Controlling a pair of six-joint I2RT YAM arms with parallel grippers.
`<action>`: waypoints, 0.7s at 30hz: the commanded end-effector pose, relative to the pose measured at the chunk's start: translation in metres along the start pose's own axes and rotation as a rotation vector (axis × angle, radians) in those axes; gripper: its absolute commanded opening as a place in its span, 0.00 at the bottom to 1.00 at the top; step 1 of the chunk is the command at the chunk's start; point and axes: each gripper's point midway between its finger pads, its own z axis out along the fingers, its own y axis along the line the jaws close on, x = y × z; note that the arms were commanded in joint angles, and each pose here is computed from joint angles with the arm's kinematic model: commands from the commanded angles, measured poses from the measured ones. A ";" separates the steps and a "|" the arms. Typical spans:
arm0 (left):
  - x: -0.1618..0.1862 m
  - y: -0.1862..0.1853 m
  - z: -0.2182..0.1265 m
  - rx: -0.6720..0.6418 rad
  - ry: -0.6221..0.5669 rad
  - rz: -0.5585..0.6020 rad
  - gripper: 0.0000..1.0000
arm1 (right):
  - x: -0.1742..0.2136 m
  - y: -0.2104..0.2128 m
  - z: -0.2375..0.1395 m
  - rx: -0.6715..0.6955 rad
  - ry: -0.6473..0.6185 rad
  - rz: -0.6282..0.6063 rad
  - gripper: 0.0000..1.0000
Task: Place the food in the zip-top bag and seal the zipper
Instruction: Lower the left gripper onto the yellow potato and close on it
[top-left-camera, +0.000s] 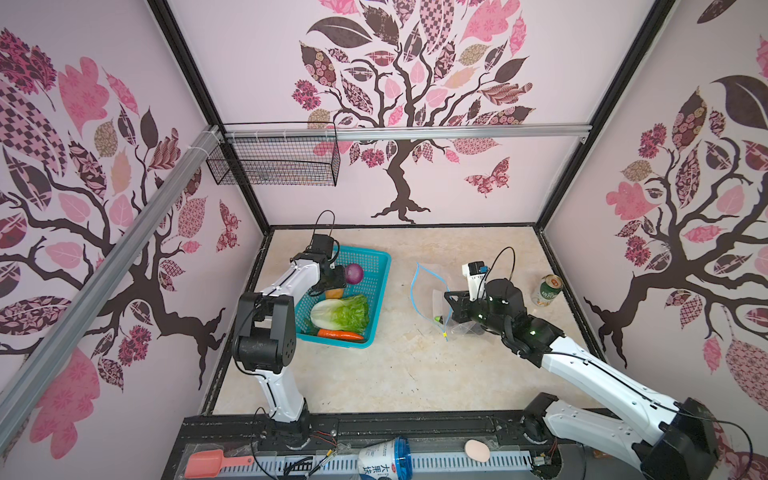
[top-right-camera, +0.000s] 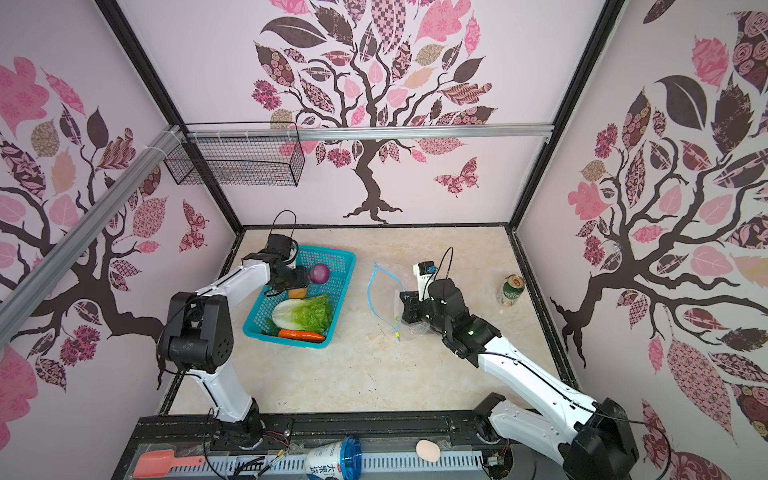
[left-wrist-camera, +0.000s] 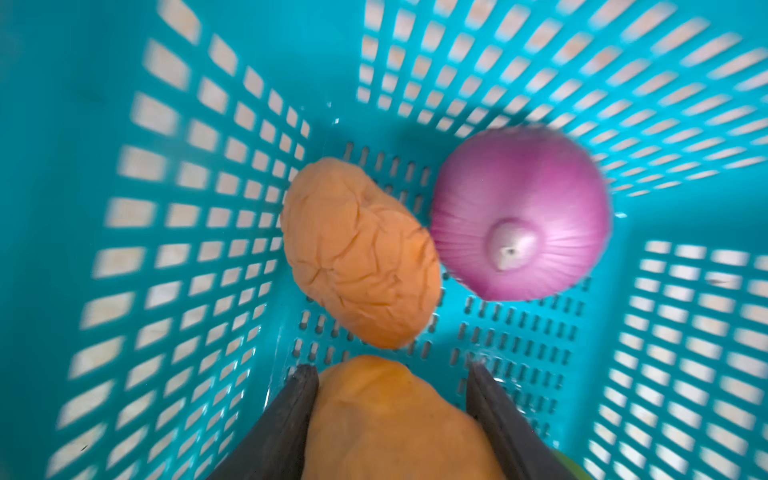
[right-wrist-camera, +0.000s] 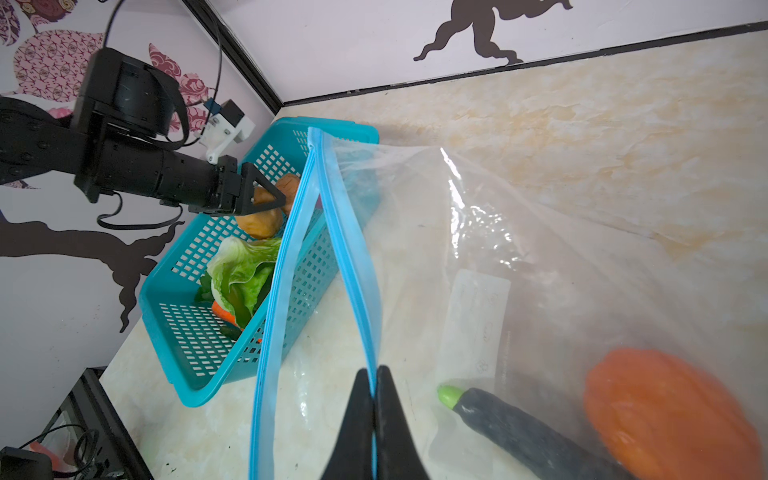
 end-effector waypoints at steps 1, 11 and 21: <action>-0.007 -0.009 -0.016 0.045 -0.056 -0.016 0.57 | -0.016 0.007 -0.004 -0.012 -0.031 0.006 0.00; -0.020 -0.044 -0.066 0.267 -0.183 -0.064 0.56 | -0.016 0.010 0.002 -0.026 -0.021 0.021 0.00; -0.023 -0.055 -0.097 0.349 -0.305 -0.083 0.54 | -0.018 0.011 -0.001 -0.034 -0.034 0.038 0.00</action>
